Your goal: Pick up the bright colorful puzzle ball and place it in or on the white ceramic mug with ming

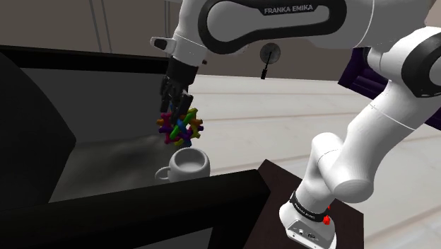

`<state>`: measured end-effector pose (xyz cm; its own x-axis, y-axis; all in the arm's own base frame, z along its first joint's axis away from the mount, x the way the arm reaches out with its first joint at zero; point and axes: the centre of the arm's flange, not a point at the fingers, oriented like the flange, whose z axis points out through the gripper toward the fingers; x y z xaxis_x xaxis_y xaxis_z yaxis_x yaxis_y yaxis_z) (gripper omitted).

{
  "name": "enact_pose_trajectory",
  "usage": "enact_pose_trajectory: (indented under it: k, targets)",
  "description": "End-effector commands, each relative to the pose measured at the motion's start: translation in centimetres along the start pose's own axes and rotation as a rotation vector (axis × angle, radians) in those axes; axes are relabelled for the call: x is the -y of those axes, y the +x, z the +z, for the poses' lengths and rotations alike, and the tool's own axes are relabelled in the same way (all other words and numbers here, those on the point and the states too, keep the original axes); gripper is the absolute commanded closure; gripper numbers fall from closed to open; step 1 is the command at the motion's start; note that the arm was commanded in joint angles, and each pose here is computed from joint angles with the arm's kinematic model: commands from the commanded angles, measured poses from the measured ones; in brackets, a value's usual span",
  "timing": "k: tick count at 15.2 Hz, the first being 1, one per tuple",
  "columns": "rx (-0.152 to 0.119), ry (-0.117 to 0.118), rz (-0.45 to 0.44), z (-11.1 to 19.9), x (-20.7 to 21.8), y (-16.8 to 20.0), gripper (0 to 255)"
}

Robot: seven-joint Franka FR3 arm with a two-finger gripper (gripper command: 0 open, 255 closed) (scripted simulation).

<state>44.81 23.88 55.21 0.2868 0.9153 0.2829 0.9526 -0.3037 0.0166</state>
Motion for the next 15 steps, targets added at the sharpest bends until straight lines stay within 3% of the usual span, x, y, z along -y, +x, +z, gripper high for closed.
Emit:
enact_pose_trajectory:
  k: [1, 15]
  targets:
    - [-0.001, -0.002, 0.001, 0.4, 1.2, 0.4, 255]
    - [-0.001, -0.002, 0.001, 7.5, 1.3, -1.7, 255]
